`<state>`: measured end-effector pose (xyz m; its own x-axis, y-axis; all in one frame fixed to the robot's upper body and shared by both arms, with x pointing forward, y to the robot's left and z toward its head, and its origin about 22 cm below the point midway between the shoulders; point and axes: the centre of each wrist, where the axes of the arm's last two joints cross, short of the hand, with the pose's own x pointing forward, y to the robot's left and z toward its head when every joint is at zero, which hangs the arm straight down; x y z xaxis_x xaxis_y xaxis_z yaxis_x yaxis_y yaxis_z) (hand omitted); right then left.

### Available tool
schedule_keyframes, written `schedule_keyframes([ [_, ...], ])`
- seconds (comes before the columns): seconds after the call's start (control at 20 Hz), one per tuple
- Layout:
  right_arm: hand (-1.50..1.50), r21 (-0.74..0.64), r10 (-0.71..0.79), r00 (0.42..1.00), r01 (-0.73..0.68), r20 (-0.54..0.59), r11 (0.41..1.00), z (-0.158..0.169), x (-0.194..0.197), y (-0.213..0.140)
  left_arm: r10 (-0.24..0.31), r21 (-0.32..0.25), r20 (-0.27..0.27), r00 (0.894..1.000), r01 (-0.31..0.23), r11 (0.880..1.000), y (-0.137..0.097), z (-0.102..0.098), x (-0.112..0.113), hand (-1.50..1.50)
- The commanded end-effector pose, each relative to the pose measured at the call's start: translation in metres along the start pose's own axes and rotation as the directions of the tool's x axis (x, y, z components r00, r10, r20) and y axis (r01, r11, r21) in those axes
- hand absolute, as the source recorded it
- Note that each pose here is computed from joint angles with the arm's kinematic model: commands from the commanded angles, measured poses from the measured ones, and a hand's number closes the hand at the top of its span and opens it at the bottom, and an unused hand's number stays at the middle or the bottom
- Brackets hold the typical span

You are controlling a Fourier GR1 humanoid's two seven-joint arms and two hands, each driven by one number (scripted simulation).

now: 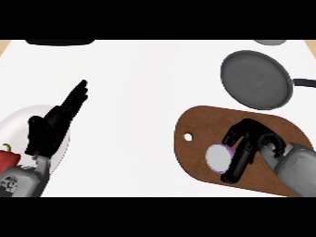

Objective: Pick the can from the cutting board and place it in the pan

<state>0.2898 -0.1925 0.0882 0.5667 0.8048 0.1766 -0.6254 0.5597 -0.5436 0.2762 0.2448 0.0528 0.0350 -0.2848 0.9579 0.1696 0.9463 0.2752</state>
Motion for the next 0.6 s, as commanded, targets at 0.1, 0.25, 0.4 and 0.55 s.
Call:
schedule_keyframes([
  [0.1, 1.5, -0.158, -0.041, 0.986, 0.015, -0.162, 0.987, 0.019, 0.005, -0.019, -0.003, -0.002, -0.012, 1.0, 0.003, 1.0, 0.008, 0.007, 0.006, 0.0],
  [0.25, 1.5, -0.341, 0.123, 0.985, -0.075, 0.122, 0.937, 0.048, 0.023, 0.001, 0.002, 0.01, -0.01, 1.0, -0.002, 1.0, 0.009, -0.003, 0.005, 0.0],
  [0.4, 1.5, -0.49, 0.367, 0.812, -0.117, 0.454, 0.864, 0.079, 0.032, 0.035, 0.003, 0.008, -0.016, 1.0, -0.003, 1.0, 0.005, 0.006, -0.006, 0.0],
  [0.55, 1.5, -0.654, 0.502, 0.663, -0.026, 0.555, 0.756, 0.108, 0.031, 0.039, 0.0, 0.037, -0.038, 0.999, 0.002, 0.999, 0.012, 0.003, -0.009, 0.0],
])
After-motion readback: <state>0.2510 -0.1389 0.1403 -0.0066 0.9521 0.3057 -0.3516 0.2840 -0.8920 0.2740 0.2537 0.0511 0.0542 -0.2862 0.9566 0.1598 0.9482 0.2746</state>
